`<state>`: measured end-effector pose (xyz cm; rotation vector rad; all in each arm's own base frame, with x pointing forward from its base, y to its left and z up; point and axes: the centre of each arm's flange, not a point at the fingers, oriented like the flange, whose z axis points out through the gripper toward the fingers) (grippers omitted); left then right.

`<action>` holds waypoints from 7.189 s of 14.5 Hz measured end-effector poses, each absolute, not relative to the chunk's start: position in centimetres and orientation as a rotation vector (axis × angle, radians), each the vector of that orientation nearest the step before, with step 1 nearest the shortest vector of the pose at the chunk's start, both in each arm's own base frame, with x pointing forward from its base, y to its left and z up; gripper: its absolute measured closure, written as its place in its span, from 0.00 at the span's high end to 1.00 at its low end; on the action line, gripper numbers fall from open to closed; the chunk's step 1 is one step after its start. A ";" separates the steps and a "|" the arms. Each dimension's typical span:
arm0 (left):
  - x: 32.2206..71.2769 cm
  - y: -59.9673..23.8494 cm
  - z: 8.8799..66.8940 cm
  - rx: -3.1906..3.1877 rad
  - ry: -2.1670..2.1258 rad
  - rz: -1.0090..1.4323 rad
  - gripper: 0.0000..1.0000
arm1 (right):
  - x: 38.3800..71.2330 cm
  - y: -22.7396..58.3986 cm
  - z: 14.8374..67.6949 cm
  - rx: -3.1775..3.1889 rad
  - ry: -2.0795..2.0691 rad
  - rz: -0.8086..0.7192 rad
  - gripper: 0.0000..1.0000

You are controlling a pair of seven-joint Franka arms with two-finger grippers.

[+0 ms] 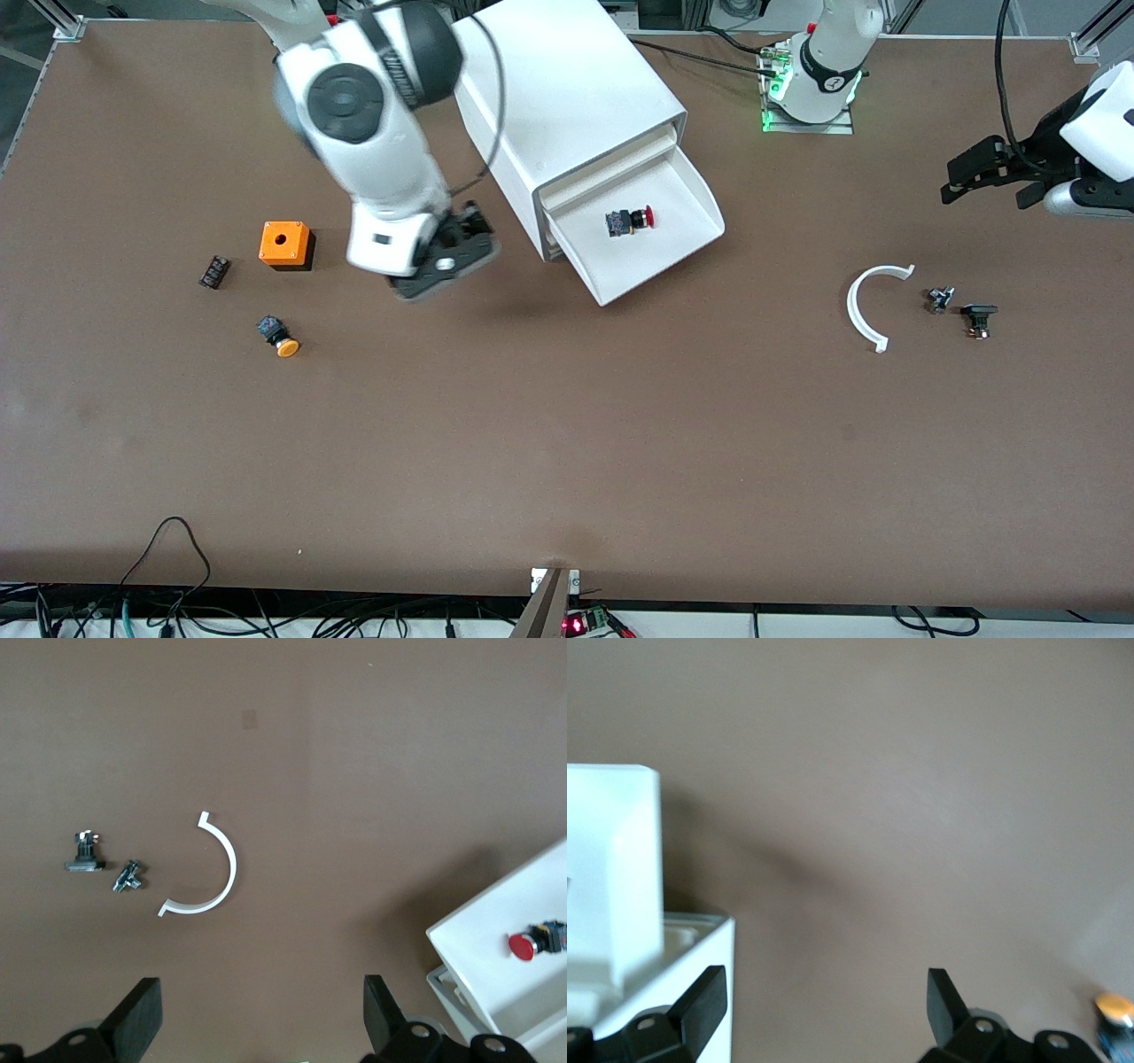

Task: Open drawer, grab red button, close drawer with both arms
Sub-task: 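Reach the right gripper into the open drawer toward the red button, then close the right gripper on the red mushroom button, then lift the red button out of the drawer with the right gripper, then carry the red button with the right gripper while the left gripper reaches the drawer, then push the drawer shut with the left gripper while the right gripper lowers the button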

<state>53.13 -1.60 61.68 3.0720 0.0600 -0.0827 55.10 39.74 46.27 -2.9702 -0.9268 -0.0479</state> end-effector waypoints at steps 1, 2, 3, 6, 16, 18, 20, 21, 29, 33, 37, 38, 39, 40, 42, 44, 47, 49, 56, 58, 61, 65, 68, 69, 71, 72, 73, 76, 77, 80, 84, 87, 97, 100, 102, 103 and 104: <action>53.3 -1.6 61.6 3.072 0.094 -0.077 1.00 | 55.0 42.1 45.7 -2.948 -0.969 -0.077 1.00; 53.6 -1.6 61.5 3.071 0.111 -0.056 1.00 | 54.7 44.1 45.2 -2.924 -1.012 -0.107 1.00; 53.9 -1.5 61.5 3.070 0.123 -0.037 1.00 | 54.4 46.1 44.5 -2.898 -1.055 -0.138 1.00; 54.3 -1.6 61.3 3.068 0.149 -0.016 1.00 | 52.6 50.9 43.0 -2.787 -1.226 -0.257 1.00; 54.8 -2.5 60.4 3.096 0.240 -0.038 1.00 | 47.5 55.9 41.3 -2.470 -1.791 -0.126 1.00; 55.1 -2.5 60.2 3.096 0.240 -0.043 1.00 | 46.5 56.5 40.8 -2.422 -1.865 -0.097 1.00; 55.2 -2.5 60.1 3.096 0.238 -0.044 1.00 | 45.5 57.4 40.0 -2.396 -1.902 -0.078 1.00; 55.2 -2.7 60.1 3.096 0.235 -0.042 1.00 | 45.0 57.9 39.2 -2.384 -1.920 -0.063 1.00; 55.2 -2.9 60.2 3.096 0.227 -0.039 1.00 | 44.3 59.1 35.1 -2.348 -1.975 -0.012 1.00; 55.2 -3.5 60.3 3.097 0.210 -0.037 1.00 | 44.1 59.3 34.2 -2.348 -1.979 0.006 1.00; 55.2 -3.7 60.3 3.098 0.206 -0.038 1.00 | 44.2 59.5 33.3 -2.345 -1.979 -0.002 1.00; 55.2 -3.7 60.3 3.098 0.206 -0.038 1.00 | 44.2 59.6 33.4 -2.345 -1.979 -0.011 1.00; 55.2 -3.6 60.3 3.098 0.208 -0.038 1.00 | 44.3 59.6 33.4 -2.344 -1.978 -0.020 1.00; 55.2 -3.6 60.2 3.098 0.210 -0.040 1.00 | 44.3 59.7 33.5 -2.343 -1.977 -0.027 1.00; 55.2 -3.5 60.2 3.097 0.212 -0.041 1.00 | 44.4 59.8 33.4 -2.342 -1.975 -0.040 0.96; 55.2 -3.6 60.2 3.098 0.209 -0.043 1.00 | 44.4 60.0 33.2 -2.339 -1.977 -0.042 0.77; 54.9 -4.1 60.6 3.099 0.196 -0.036 1.00 | 43.9 60.4 33.4 -2.330 -1.985 -0.047 0.62; 54.8 -4.3 60.7 3.100 0.189 -0.032 1.00 | 43.6 60.6 33.4 -2.325 -1.991 -0.048 0.51; 54.7 -5.6 60.6 3.103 0.153 -0.037 1.00 | 43.6 60.8 33.7 -2.321 -1.993 -0.059 0.43; 54.8 -5.7 60.2 3.103 0.151 -0.048 1.00 | 43.6 61.1 34.4 -2.317 -1.993 -0.079 0.43; 54.9 -6.0 59.7 3.103 0.142 -0.059 1.00 | 43.7 61.4 35.2 -2.315 -1.991 -0.105 0.43; 54.9 -7.3 59.1 3.102 0.107 -0.078 1.00 | 44.5 61.1 38.6 -2.361 -1.939 -0.168 0.43; 54.8 -8.1 57.9 3.070 0.097 -0.122 1.00 | 48.1 57.4 43.9 -2.484 -1.770 -0.246 0.43; 54.9 -8.4 57.4 3.063 0.094 -0.133 1.00 | 49.8 55.5 45.2 -2.529 -1.702 -0.263 0.43; 55.5 -8.9 55.4 3.057 0.092 -0.120 1.00 | 53.2 51.7 46.8 -2.615 -1.562 -0.287 0.43; 55.9 -9.2 53.8 3.054 0.099 -0.102 1.00 | 54.8 50.0 47.1 -2.660 -1.485 -0.291 0.43; 56.2 -9.9 51.9 3.051 0.119 -0.085 1.00 | 56.2 48.2 47.2 -2.709 -1.393 -0.292 0.43; 56.3 -14.4 45.4 3.032 0.243 -0.055 1.00 | 60.0 42.8 46.5 -2.858 -1.078 -0.249 0.43; 55.9 -16.4 43.4 3.020 0.305 -0.046 1.00 | 61.1 40.7 46.0 -2.898 -0.996 -0.211 0.43; 54.7 -21.0 38.5 2.983 0.440 -0.026 1.00 | 63.3 34.5 43.7 -3.010 -0.781 -0.038 0.43; 52.7 -24.6 32.9 2.954 0.588 -0.020 1.00 | 64.2 27.9 38.8 -3.129 -0.547 0.173 0.43; 50.9 -26.8 30.5 2.959 0.642 -0.035 1.00 | 63.6 24.4 34.1 -3.179 -0.419 0.309 0.43; 43.7 -34.1 28.3 2.981 0.638 -0.140 1.00 | 60.3 16.9 25.0 -3.193 -0.283 0.225 0.43; 40.8 -36.2 27.6 3.005 0.558 -0.180 1.00 | 58.8 14.5 22.5 -3.187 -0.321 0.170 0.43; 39.6 -37.4 27.6 3.010 0.521 -0.192 1.00 | 58.3 13.3 21.7 -3.186 -0.316 0.165 0.44; 39.1 -37.9 27.7 3.013 0.503 -0.197 1.00 | 58.3 13.2 21.6 -3.187 -0.307 0.165 0.47; 38.8 -38.2 27.7 3.015 0.492 -0.200 1.00 | 58.3 13.1 21.8 -3.189 -0.278 0.160 0.59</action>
